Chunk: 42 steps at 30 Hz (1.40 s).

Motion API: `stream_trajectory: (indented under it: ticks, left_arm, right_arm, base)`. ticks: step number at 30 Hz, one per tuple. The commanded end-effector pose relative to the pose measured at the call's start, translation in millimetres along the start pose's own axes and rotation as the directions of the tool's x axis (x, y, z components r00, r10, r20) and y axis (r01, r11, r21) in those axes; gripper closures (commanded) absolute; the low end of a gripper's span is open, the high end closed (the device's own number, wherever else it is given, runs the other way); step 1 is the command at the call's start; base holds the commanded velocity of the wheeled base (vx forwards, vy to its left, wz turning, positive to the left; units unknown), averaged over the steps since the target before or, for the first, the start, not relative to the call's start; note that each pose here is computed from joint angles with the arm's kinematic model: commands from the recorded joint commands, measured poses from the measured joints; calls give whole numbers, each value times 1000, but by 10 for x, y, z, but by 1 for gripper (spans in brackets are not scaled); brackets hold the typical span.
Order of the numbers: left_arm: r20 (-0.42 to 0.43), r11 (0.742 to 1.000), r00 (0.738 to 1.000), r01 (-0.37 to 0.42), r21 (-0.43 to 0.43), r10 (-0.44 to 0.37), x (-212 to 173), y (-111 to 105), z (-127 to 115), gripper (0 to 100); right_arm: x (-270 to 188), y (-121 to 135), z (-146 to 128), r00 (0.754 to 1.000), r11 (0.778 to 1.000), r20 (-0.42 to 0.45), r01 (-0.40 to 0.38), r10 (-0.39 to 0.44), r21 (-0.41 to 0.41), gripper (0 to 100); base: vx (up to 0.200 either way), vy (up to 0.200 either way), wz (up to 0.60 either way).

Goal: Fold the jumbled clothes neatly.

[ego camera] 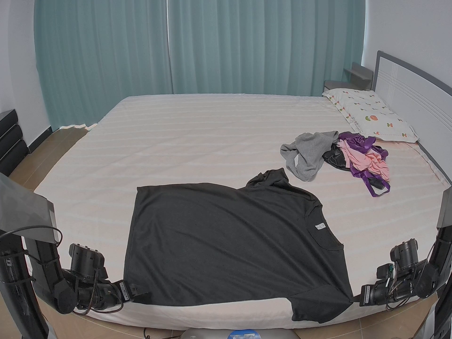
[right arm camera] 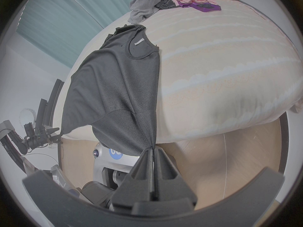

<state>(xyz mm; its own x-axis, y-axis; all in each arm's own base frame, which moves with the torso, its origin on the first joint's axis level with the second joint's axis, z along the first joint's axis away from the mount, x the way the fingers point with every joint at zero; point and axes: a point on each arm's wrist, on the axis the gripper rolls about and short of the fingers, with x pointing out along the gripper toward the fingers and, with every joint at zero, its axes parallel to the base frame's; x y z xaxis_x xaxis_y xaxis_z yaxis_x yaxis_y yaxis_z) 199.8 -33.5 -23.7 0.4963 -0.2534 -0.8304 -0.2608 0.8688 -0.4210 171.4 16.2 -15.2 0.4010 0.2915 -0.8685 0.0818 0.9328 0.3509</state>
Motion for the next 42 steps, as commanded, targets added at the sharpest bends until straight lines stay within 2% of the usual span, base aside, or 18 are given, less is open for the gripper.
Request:
stream_trajectory:
  ticks: [1, 7, 14, 23, 36, 42]
  left_arm:
    - [-6, 1000, 1000, -5, -1, 5, 59, 21, -15, 100]
    - [20, 1000, 1000, -19, 0, 19, 107, 27, 3, 100]
    - [34, 996, 997, -73, -47, 74, 39, 145, -1, 100]
    - [124, 998, 991, -39, -55, 46, -216, 127, 59, 100]
    - [174, 997, 983, -49, -65, 59, -294, 192, 136, 100]
    - [197, 997, 978, -57, -56, 67, -361, 225, 160, 100]
  right_arm:
    - [-2, 0, -16, 1000, 1000, -7, 0, 0, 0, 100]
    - [-2, 2, -17, 1000, 1000, -7, 0, 0, -1, 100]
    - [-4, -8, -14, 1000, 1000, -5, 3, -3, 6, 100]
    - [-56, 6, -26, 1000, 1000, 8, -10, 10, -2, 100]
    - [-131, 23, -5, 999, 1000, 40, -30, 30, -8, 100]
    - [-129, 21, -29, 1000, 1000, 17, -25, 25, -17, 100]
  base:
    - [0, 0, 0]
    - [0, 0, 0]
    - [0, 0, 0]
    - [0, 0, 0]
    - [0, 0, 0]
    - [0, 0, 0]
